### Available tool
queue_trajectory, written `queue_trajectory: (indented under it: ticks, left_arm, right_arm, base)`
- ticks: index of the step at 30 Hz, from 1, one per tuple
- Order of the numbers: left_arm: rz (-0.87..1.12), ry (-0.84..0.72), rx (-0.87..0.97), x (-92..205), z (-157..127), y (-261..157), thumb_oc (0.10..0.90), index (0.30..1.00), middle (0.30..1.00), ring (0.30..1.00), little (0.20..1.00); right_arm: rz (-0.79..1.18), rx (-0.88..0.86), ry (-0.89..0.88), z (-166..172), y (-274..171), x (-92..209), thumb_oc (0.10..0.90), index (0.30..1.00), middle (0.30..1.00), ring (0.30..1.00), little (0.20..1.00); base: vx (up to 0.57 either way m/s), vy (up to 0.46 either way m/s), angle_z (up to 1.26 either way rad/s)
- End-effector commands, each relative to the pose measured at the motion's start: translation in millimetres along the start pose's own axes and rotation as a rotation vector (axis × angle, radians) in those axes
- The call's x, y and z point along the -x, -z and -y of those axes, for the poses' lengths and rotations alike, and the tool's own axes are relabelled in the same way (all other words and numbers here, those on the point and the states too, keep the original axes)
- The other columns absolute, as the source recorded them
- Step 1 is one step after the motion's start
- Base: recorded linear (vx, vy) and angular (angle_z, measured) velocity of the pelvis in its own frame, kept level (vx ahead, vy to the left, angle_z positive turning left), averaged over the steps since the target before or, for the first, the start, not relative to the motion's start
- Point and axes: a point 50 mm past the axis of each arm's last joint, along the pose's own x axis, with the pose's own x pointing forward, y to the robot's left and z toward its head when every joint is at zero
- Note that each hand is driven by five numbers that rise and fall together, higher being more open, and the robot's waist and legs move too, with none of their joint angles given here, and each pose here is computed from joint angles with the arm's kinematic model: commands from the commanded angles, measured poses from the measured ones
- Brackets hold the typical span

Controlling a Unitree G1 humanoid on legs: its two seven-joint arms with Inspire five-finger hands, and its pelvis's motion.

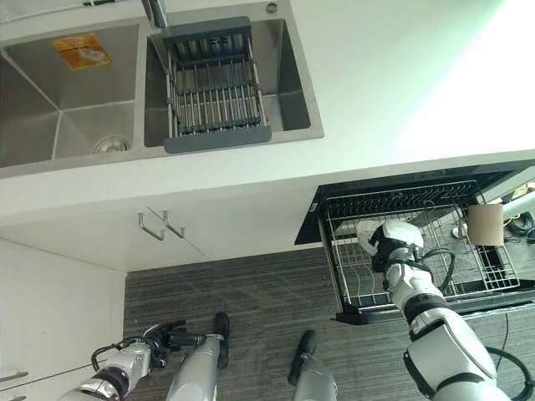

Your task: Place the dishes in the dishwasher.

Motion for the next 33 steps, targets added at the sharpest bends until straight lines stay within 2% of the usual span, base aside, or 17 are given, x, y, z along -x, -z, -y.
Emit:
queue_trajectory:
  ticks: [1,9,15,20,22,24,28,30,33]
  left_arm:
    - [-0.105,-0.038,-0.059,2.2,-16.1,23.1,0.8,0.9,0.9,0.9,0.9]
    - [-0.1,-0.036,-0.067,2.6,-21.6,16.4,0.8,0.9,0.9,0.9,0.9]
    - [-0.106,-0.022,-0.056,3.0,-22.1,15.3,0.8,0.9,0.9,0.9,0.9]
    - [-0.131,-0.023,-0.019,5.6,-27.3,28.0,0.8,0.9,0.9,0.9,0.9]
    - [-0.151,-0.028,0.007,7.7,-31.0,37.2,0.8,0.9,0.9,0.9,0.9]
    - [-0.156,-0.03,0.016,8.5,-32.1,40.1,0.8,0.9,0.9,0.9,0.9]
    - [-0.19,-0.026,0.035,11.9,-34.8,54.6,0.8,0.9,0.9,0.9,0.9]
    - [-0.21,-0.027,0.042,13.8,-36.7,62.1,0.8,0.9,0.9,0.9,0.9]
    - [-0.224,-0.031,0.056,14.7,-35.6,69.3,0.8,0.9,0.9,0.9,0.9]
  right_arm:
    - [-0.033,-0.112,0.145,59.9,1.0,-8.5,0.8,0.9,0.9,0.9,0.9]
    - [-0.041,-0.288,0.106,76.4,1.8,-9.9,0.8,0.9,0.9,0.9,0.9]
    - [-0.006,-0.518,0.151,99.1,-0.8,-8.8,0.8,0.9,0.9,0.9,0.9]
    - [-0.049,-0.767,0.145,108.6,22.2,-1.2,0.8,0.9,0.9,0.9,0.9]
    - [-0.053,-0.889,0.145,106.4,37.4,5.5,0.8,0.9,0.9,0.9,0.9]
    - [-0.056,-0.926,0.161,105.1,44.6,9.0,0.8,0.9,0.9,0.9,0.9]
    - [-0.075,-1.105,0.157,92.5,72.6,23.8,0.8,0.9,0.9,0.9,0.9]
    - [-0.064,-1.198,0.224,100.3,90.1,34.4,0.8,0.9,0.9,0.9,0.9]
    - [-0.024,-1.295,0.279,108.1,92.0,40.0,0.8,0.9,0.9,0.9,0.9]
  base:
    - [-0.04,0.006,-0.03]
    - [-0.02,0.005,-0.01]
    - [0.0,0.054,-0.04]
    - [0.04,0.071,-0.15]
    - [0.08,0.07,-0.12]
    - [0.05,0.046,-0.22]
    - [0.07,0.062,-0.29]
    - [0.07,0.074,-0.53]
    - [0.05,0.044,-0.3]
